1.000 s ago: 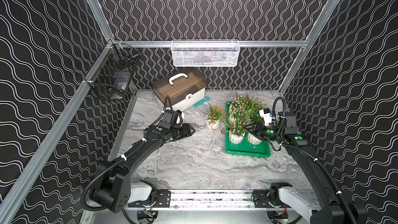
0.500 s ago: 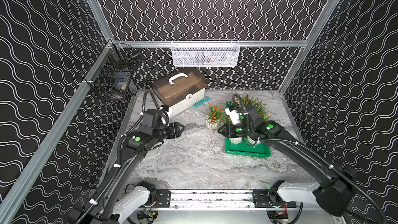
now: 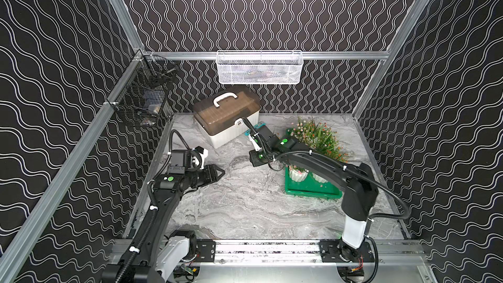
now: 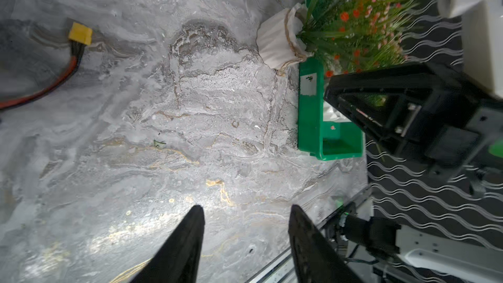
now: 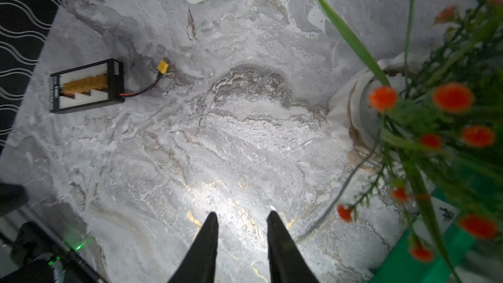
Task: Put the potted gypsophila into the storage box
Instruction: Pick up the baby's breath potted plant from the center of the board.
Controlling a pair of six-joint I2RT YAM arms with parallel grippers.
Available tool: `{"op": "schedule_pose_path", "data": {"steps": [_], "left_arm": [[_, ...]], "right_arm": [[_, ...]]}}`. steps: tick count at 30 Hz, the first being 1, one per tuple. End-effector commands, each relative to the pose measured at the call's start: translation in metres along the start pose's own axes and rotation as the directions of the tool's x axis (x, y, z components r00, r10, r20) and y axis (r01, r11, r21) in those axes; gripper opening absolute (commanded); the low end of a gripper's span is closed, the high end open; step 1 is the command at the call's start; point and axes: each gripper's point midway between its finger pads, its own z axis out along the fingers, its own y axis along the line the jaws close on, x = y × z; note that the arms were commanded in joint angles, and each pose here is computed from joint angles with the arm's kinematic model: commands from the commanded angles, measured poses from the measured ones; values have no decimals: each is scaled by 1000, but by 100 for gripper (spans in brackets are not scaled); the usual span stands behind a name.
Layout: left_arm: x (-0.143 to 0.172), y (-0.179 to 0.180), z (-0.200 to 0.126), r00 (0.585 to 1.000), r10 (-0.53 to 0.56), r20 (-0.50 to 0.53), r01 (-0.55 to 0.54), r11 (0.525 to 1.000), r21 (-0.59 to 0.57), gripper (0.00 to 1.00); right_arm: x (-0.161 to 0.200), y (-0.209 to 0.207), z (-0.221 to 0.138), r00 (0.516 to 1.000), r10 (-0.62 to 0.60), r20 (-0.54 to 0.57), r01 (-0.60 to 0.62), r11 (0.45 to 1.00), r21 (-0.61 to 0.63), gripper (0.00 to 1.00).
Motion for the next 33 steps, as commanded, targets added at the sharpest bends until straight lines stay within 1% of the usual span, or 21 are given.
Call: {"op": "schedule_pose_path", "data": {"steps": [1,4,8,15,17,20,26,33], "left_arm": [[-13,-26,-8,997,60,56,-66,990,128,55],[-10,-24,-9,996,60,60,-67,991,120,55],[-9,-23,-9,996,57,64,-64,991,117,55],[-7,-21,-11,995,56,78,-65,992,108,55],[-7,-22,-12,995,58,83,-67,992,109,55],[-6,-23,-12,995,57,80,-66,991,116,55],[-5,-23,-12,995,57,78,-66,991,118,55],[-5,-24,-15,993,61,96,-72,991,115,55]], "right_arm": [[-3,-16,12,999,-29,-33,32,992,118,33],[-6,-26,32,997,-30,-69,43,979,200,33],[-14,-41,44,998,-21,-62,38,957,287,33],[-30,-64,50,999,-36,-28,45,905,423,34],[-30,-67,54,999,-36,-32,46,901,431,34],[-31,-76,55,999,-32,-34,44,881,471,35],[-27,-89,64,999,-7,-52,32,871,490,34],[-20,-93,79,996,5,-86,35,887,461,30]]}}
